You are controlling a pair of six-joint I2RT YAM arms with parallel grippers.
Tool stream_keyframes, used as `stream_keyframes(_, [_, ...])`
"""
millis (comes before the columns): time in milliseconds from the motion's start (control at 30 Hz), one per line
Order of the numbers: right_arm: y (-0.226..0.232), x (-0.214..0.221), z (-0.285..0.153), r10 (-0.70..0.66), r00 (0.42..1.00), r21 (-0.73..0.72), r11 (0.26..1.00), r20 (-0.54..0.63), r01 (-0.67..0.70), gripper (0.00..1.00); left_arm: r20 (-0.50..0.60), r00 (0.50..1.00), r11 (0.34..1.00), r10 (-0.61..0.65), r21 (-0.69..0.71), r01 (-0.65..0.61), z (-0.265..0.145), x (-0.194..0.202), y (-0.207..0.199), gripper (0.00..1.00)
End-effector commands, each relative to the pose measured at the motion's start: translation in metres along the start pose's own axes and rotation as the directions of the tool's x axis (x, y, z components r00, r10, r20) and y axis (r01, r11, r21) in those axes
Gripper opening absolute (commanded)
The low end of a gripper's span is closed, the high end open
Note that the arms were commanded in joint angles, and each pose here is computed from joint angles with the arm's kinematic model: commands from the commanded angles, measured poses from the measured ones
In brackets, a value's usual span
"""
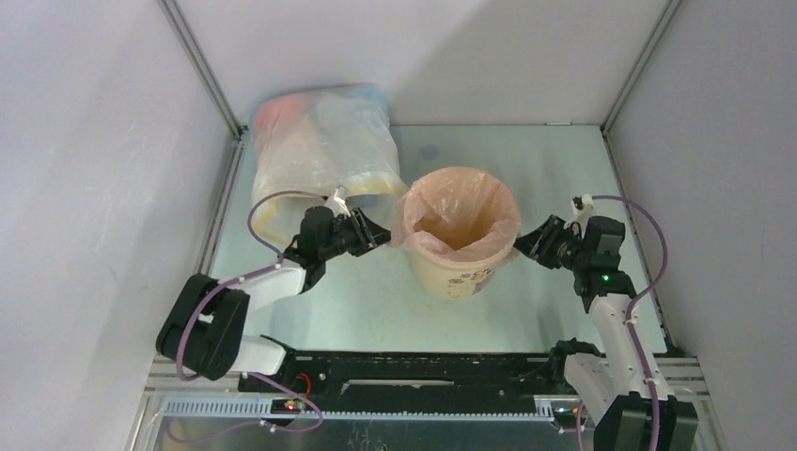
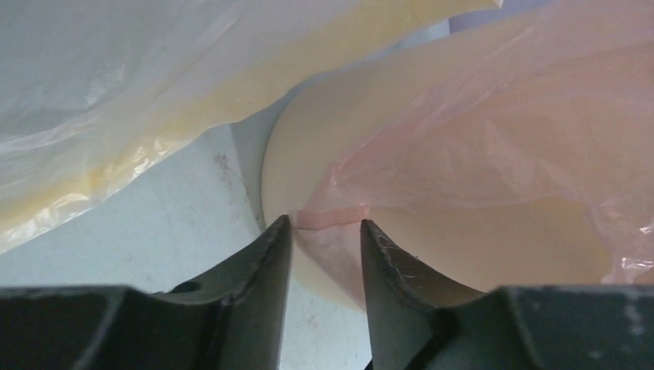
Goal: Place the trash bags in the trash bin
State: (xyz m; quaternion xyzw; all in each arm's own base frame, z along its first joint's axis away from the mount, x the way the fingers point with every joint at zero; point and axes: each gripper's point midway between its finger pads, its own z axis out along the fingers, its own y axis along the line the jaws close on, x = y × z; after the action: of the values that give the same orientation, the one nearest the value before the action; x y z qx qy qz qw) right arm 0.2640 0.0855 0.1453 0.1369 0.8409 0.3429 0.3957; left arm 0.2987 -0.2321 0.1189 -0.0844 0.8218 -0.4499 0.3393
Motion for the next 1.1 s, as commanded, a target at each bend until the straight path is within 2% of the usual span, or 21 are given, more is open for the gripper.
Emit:
stream_keyframes(0, [0.012,-0.007,0.000,-0.010,1.000,-0.064,0.998,0.025,0.011,0.37,-0.005,1.000,0.986,-0.016,0.167,0.017,0.006,-0.009,-0.035,0.36])
stream_keyframes(167, [0.010,-0.009,-0.002,-0.010,0.999,-0.047,0.999,0.041,0.012,0.17,0.012,1.000,0.986,-0.013,0.168,0.011,0.006,-0.012,-0.035,0.08])
stream_keyframes(233, [0.009,-0.008,-0.002,-0.009,0.999,-0.043,0.999,0.040,0.011,0.09,0.019,1.000,0.986,-0.011,0.165,0.008,0.006,-0.013,-0.034,0.01])
stream_keyframes(467, [-0.005,-0.001,0.004,0.027,0.999,-0.006,1.000,0.032,-0.026,0.01,0.023,1.000,0.991,-0.008,0.136,0.004,0.006,-0.008,-0.023,0.00])
stream_keyframes(733, [-0.020,0.012,0.021,0.085,0.996,0.007,0.996,-0.013,-0.085,0.02,0.012,1.000,0.994,-0.020,0.110,0.019,0.014,-0.002,-0.009,0.00])
stream_keyframes(1067, [-0.035,0.023,0.035,0.094,0.995,0.067,0.994,-0.033,-0.092,0.05,-0.002,1.000,0.998,-0.009,0.064,0.009,0.023,0.008,0.008,0.00])
